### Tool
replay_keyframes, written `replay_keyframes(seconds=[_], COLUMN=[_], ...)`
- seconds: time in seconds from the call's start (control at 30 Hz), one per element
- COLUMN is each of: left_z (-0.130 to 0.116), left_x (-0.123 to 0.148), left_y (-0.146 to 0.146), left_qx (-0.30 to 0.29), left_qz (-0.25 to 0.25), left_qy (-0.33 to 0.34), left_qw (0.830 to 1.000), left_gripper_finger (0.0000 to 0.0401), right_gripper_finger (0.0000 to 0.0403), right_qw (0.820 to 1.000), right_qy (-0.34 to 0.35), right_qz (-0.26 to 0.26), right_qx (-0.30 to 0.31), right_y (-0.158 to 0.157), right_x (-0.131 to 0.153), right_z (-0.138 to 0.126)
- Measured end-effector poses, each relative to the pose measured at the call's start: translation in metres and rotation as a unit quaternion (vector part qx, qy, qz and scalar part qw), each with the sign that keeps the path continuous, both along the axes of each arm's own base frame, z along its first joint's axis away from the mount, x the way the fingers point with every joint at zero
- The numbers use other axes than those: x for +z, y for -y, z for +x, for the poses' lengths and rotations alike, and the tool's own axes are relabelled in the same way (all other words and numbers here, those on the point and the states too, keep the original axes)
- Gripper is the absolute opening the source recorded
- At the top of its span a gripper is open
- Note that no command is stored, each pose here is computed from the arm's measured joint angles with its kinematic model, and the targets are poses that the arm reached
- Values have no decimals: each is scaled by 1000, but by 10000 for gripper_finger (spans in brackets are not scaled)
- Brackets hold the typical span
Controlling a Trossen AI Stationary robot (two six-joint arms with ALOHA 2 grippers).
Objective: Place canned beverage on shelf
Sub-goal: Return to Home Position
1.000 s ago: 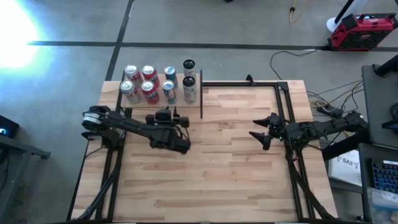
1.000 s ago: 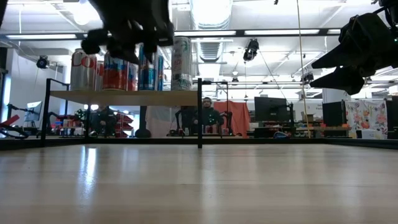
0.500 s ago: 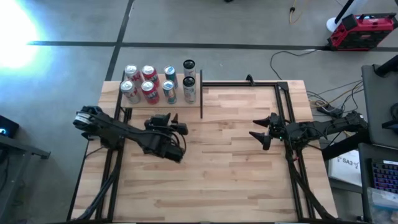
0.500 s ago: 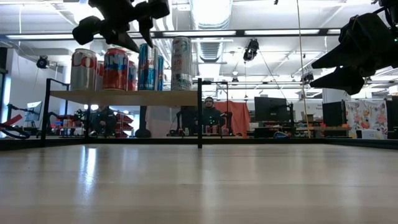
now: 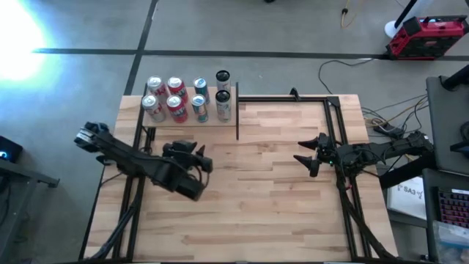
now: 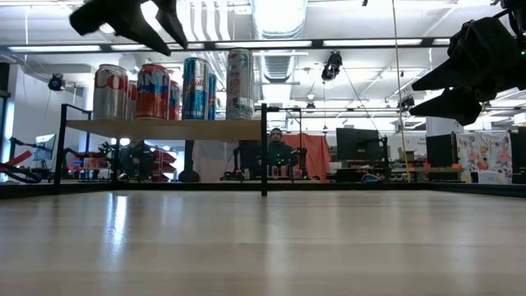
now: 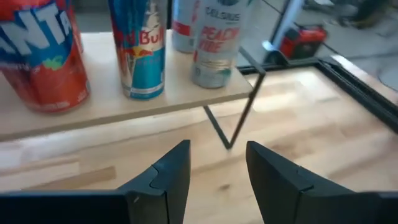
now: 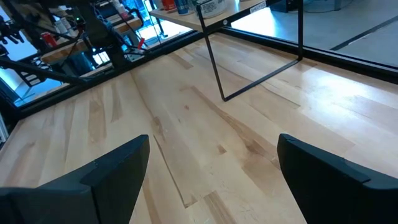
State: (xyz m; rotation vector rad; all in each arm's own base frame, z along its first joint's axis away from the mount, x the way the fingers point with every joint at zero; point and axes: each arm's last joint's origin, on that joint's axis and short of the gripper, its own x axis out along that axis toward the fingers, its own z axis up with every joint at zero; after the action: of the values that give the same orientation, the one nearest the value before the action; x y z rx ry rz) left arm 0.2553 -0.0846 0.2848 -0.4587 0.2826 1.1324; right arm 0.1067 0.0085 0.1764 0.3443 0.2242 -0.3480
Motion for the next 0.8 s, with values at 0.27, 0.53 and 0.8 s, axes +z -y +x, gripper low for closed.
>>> replay_keyframes(seconds=[0.27,0.53,0.8], left_z=[-27,-49,-89], left_x=[21,16,-20], left_y=[-6,-22,-39], left_qx=[-134,-231,-262], left_qz=[5,69,29], left_qy=[8,85,127], left_qw=[991,967,956], left_gripper_finger=[139,139,139], right_gripper_finger=[336,336,336], right_qw=[1000,1000,1000], right_qy=[0,0,0], right_qz=[0,0,0], right_qx=[0,0,0], right_y=[0,0,0], right_x=[0,0,0], right_z=[0,0,0])
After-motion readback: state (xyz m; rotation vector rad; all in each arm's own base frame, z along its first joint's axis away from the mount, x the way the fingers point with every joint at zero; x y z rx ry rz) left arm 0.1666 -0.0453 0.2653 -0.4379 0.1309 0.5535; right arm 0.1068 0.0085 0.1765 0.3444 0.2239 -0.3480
